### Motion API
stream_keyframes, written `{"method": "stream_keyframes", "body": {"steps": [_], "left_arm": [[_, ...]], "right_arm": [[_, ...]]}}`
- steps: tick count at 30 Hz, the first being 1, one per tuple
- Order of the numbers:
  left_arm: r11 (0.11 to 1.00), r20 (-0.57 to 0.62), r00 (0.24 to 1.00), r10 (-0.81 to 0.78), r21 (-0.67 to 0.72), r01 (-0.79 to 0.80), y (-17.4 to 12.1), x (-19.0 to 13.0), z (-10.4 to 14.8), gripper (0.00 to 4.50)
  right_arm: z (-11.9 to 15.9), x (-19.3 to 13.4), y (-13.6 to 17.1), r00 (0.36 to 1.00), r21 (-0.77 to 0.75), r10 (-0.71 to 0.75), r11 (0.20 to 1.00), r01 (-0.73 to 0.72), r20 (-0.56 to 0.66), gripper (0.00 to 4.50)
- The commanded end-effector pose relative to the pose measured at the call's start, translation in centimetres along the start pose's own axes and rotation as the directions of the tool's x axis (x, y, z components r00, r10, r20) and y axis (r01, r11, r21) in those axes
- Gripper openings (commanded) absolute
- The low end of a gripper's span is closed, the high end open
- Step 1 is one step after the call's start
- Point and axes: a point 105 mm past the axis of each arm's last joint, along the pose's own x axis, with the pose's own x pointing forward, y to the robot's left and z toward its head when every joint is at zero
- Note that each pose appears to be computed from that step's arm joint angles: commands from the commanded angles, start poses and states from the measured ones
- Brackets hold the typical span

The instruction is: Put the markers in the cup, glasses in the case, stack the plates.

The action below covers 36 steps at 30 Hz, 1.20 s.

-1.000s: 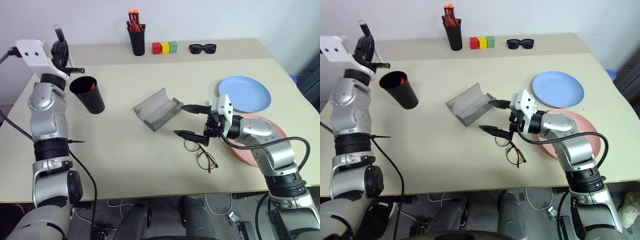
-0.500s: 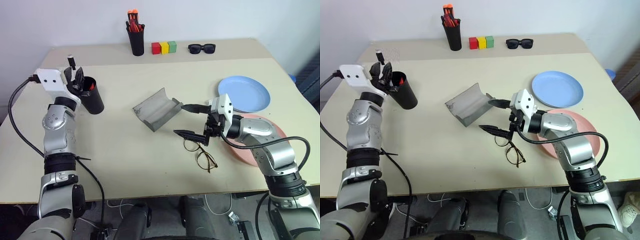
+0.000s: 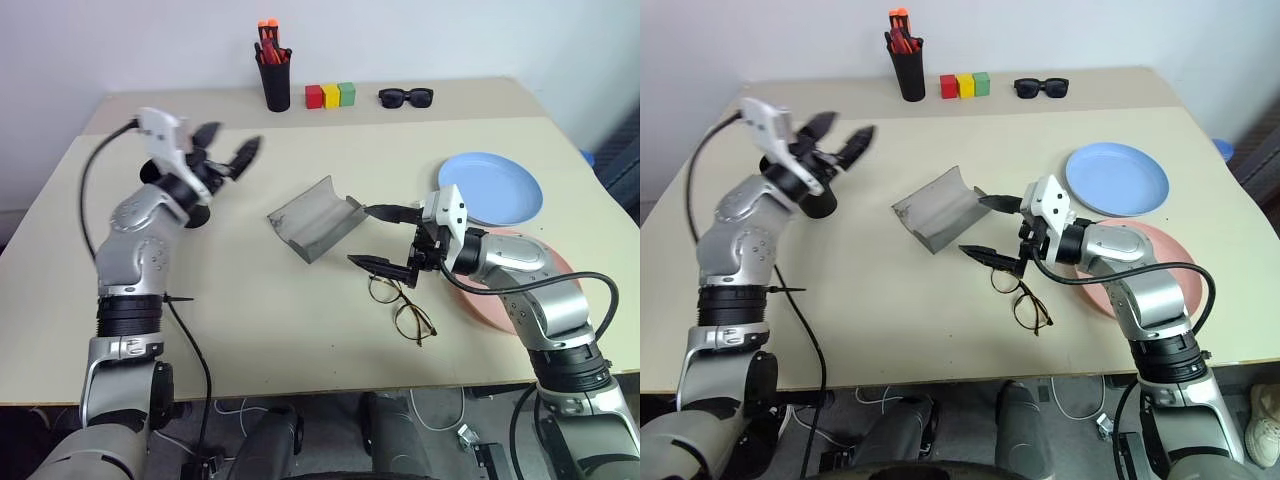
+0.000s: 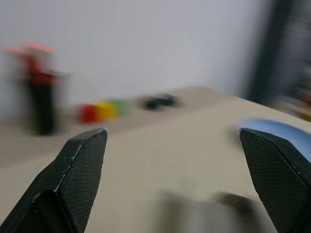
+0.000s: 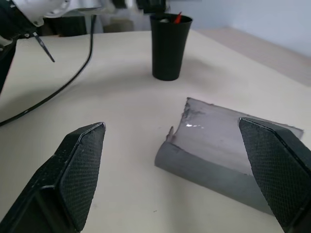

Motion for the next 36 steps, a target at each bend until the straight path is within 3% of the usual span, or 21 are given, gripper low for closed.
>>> {"method": "stream_keyframes", "body": {"steps": [1, 7, 14, 17, 24, 25, 31, 36], "left_arm": [[0.996, -0.135, 0.987, -0.087, -0.027, 0.084, -1.8, 2.3, -1.9, 4.43], [0.989, -0.334, 0.936, -0.114, -0.125, 0.076, -3.4, 4.8, -7.3, 4.43], [0.98, -0.427, 0.893, -0.143, -0.189, 0.067, -4.6, 4.9, -9.1, 4.43], [0.972, -0.459, 0.874, -0.157, -0.231, 0.053, -4.9, 4.5, -10.2, 3.67], [0.969, -0.493, 0.848, -0.194, -0.232, 0.086, -5.7, 3.9, -11.0, 0.28], [0.969, -0.495, 0.847, -0.195, -0.233, 0.087, -5.5, 3.7, -11.0, 0.01], [0.97, -0.531, 0.817, -0.225, -0.204, 0.134, -4.5, 1.9, -11.1, 0.01], [0.962, -0.526, 0.808, -0.266, -0.094, 0.255, -1.9, -0.4, -9.2, 0.01]], "right_arm": [[0.8, -1.7, -1.3, 0.998, -0.053, -0.059, 0.997, 0.059, 0.003, 4.5], [0.9, -3.7, -1.6, 0.991, -0.077, -0.13, 0.989, 0.128, -0.027, 4.5], [0.7, -4.3, -0.9, 0.984, -0.077, -0.174, 0.982, 0.172, -0.033, 4.5], [0.9, -4.3, -0.8, 0.982, -0.081, -0.187, 0.98, 0.184, -0.031, 4.5], [0.9, -4.1, -1.1, 0.981, -0.088, -0.192, 0.978, 0.189, -0.028, 4.5], [0.9, -4.0, -1.2, 0.981, -0.09, -0.191, 0.978, 0.188, -0.026, 4.5], [1.1, -3.5, -1.2, 0.983, -0.094, -0.18, 0.979, 0.178, -0.018, 4.5], [0.9, -3.2, -1.2, 0.986, -0.099, -0.166, 0.982, 0.163, -0.025, 4.5]]}}
